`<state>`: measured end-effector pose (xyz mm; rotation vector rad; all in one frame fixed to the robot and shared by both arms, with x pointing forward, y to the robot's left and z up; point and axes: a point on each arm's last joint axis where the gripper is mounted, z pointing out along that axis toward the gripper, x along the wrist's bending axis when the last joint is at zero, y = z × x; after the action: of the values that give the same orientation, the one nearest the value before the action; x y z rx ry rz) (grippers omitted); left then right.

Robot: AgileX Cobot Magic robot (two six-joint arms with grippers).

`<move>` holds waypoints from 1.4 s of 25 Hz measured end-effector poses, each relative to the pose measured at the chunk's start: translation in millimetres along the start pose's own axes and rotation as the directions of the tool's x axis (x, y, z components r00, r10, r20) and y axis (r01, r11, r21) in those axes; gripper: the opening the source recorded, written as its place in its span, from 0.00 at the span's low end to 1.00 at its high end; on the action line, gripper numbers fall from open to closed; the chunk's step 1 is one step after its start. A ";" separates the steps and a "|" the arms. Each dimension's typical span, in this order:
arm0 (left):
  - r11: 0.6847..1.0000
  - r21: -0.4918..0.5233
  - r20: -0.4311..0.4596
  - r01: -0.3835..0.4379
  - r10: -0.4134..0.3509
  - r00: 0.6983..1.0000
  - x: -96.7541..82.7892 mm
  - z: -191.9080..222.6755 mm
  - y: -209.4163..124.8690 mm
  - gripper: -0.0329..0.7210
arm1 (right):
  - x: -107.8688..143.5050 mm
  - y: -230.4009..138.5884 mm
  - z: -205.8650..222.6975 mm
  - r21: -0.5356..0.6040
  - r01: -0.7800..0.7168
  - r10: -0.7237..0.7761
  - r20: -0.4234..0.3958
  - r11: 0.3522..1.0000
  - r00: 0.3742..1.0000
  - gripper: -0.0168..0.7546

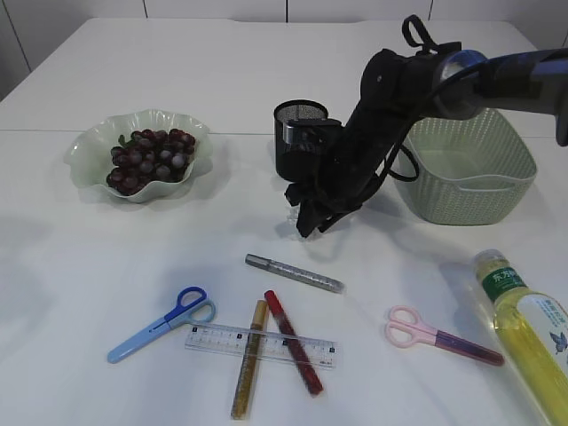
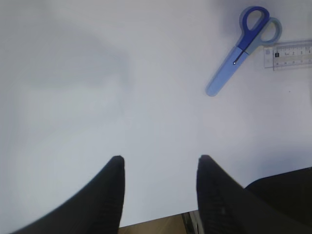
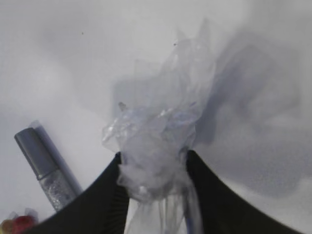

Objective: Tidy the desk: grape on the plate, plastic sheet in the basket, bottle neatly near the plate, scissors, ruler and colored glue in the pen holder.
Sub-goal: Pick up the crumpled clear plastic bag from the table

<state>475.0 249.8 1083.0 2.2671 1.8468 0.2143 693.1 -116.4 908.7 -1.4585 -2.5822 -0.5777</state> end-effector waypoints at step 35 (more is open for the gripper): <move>1.000 -0.017 0.037 0.015 -0.015 0.999 -3.3 0.0 1.6 0.50 | -61.8 -27.7 -189.4 -0.239 -0.137 0.177 0.154 0.961 0.972 0.33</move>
<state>475.8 246.2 1083.5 2.2298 1.8361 0.1845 686.9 -251.2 1057.9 -1.8460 -2.5615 -0.7778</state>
